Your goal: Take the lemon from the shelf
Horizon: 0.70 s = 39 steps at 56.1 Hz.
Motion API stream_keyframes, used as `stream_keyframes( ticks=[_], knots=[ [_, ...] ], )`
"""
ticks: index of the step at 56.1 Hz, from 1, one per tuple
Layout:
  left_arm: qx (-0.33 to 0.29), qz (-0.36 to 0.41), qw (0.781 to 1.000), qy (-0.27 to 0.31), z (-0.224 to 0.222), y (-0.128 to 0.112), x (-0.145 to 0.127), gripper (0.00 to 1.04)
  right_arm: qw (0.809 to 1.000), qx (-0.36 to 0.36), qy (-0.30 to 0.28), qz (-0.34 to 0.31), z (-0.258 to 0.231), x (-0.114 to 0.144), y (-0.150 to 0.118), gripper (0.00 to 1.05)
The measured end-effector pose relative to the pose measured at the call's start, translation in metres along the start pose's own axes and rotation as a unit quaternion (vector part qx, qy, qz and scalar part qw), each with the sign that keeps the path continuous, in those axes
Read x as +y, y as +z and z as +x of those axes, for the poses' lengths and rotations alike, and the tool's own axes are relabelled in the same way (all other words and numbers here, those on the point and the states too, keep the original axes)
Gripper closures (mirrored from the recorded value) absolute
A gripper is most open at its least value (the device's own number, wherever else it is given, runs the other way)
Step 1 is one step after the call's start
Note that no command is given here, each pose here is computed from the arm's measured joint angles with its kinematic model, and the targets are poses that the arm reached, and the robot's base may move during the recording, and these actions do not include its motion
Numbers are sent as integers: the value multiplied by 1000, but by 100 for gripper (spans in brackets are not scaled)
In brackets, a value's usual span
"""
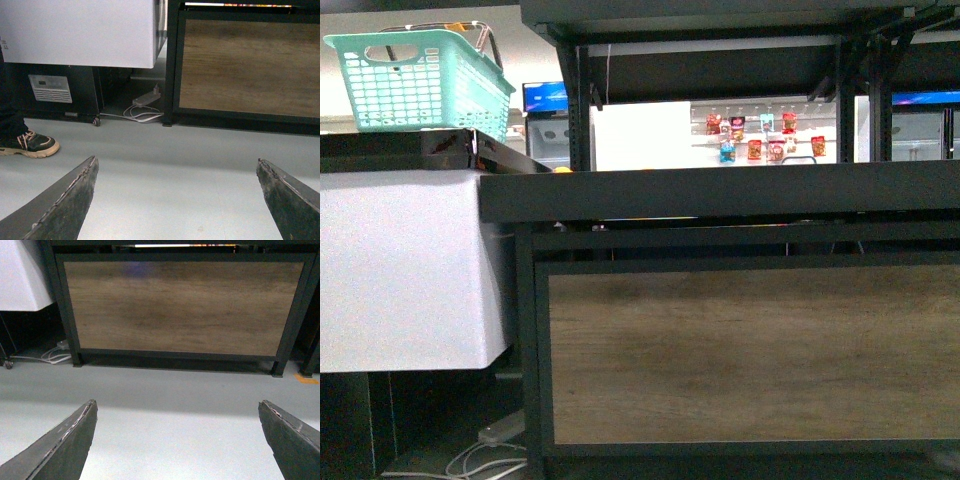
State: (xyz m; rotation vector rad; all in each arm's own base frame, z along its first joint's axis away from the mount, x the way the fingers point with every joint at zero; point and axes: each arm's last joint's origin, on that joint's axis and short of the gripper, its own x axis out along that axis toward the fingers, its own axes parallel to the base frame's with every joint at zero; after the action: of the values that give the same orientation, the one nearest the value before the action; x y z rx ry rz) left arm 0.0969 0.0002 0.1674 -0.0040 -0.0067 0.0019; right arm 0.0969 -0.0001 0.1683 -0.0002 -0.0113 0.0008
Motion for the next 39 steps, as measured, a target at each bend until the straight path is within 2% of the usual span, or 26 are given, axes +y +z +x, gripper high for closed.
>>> stream_keyframes(
  ticks=[39],
  knots=[
    [0,0,1000,0,0,0,0,8,1000,0,0,0,0,0,0,8]
  ],
)
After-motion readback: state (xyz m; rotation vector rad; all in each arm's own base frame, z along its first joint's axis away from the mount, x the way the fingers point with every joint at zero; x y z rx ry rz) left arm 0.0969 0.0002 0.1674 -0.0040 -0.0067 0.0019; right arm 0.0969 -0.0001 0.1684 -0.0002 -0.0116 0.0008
